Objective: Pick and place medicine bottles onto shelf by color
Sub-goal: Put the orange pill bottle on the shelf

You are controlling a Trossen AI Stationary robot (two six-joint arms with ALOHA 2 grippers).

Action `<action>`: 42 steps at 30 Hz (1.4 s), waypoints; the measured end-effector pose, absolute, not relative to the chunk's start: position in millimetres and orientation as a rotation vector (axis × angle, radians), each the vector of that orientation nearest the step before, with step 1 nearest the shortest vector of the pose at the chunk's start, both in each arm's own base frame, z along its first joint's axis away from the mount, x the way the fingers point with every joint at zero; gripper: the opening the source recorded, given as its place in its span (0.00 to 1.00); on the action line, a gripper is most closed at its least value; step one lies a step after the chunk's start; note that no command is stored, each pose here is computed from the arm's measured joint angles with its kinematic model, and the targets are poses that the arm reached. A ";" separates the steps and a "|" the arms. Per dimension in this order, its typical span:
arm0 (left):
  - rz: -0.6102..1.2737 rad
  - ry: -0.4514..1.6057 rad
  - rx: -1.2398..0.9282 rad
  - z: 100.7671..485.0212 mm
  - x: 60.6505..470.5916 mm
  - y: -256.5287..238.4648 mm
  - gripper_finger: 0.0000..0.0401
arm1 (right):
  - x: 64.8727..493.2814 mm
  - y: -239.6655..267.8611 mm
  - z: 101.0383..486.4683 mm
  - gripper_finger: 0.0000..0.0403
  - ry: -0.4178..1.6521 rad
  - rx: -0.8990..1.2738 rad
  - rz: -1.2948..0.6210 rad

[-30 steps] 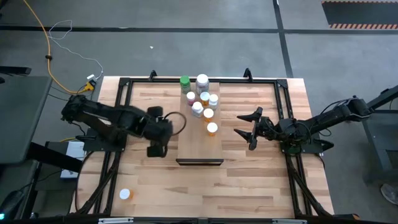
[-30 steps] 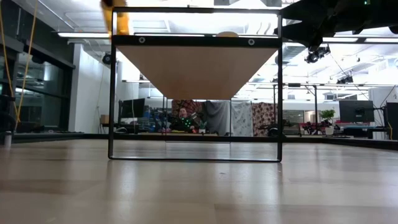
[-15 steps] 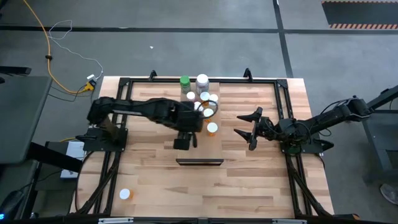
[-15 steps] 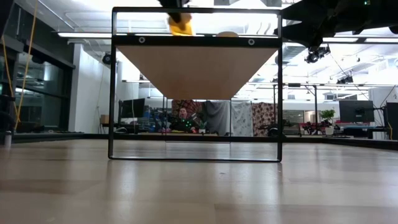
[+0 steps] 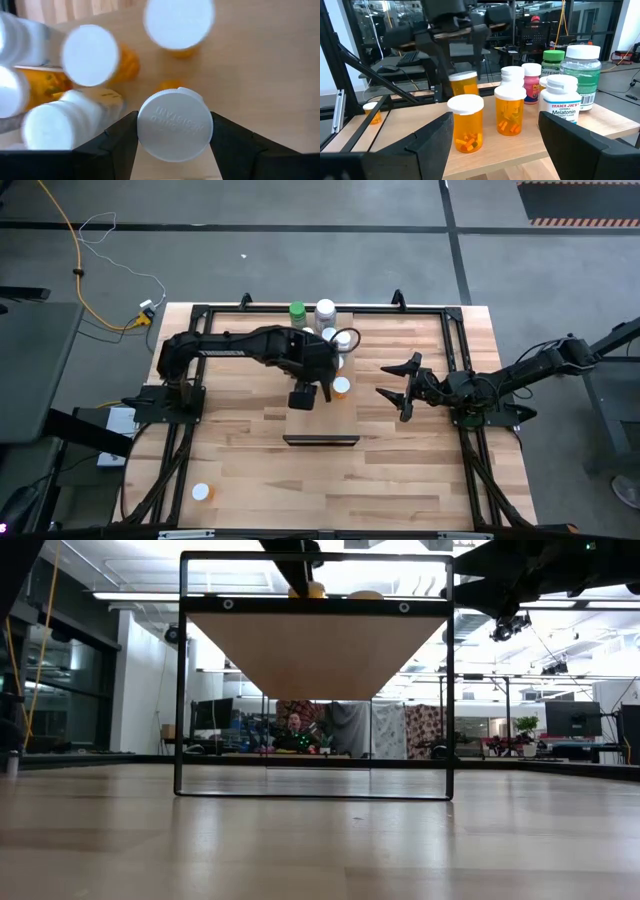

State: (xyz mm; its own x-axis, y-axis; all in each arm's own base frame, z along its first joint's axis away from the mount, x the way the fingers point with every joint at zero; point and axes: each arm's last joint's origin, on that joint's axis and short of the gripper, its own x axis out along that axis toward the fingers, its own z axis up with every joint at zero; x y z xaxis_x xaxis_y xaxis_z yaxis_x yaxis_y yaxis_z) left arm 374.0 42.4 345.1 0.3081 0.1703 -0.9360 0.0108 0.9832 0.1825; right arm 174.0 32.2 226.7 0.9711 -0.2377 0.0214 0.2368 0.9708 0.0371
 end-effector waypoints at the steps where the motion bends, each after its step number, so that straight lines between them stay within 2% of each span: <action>1: 0.108 1.255 0.166 344.2 374.8 44.4 0.52 | 174.0 32.2 226.7 0.70 -0.026 0.034 -0.240; 24: 0.055 1.246 0.197 335.8 383.3 54.7 0.55 | 174.0 32.2 226.7 0.70 -0.026 0.035 -0.240; 35: 0.056 1.231 0.179 336.3 384.3 56.4 0.72 | 174.0 32.2 226.7 0.70 -0.026 0.035 -0.240; 42: 0.149 1.221 0.233 356.8 366.0 56.7 0.74 | 174.0 32.2 226.7 0.70 -0.026 0.035 -0.240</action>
State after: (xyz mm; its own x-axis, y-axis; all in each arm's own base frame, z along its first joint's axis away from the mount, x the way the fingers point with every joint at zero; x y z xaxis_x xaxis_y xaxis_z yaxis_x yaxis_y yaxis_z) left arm 366.0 56.7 356.8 0.3370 0.2378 -0.9110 0.0117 0.9664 0.2567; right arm 174.0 32.2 226.7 0.9711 -0.2379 0.0214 0.2370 0.9708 0.0375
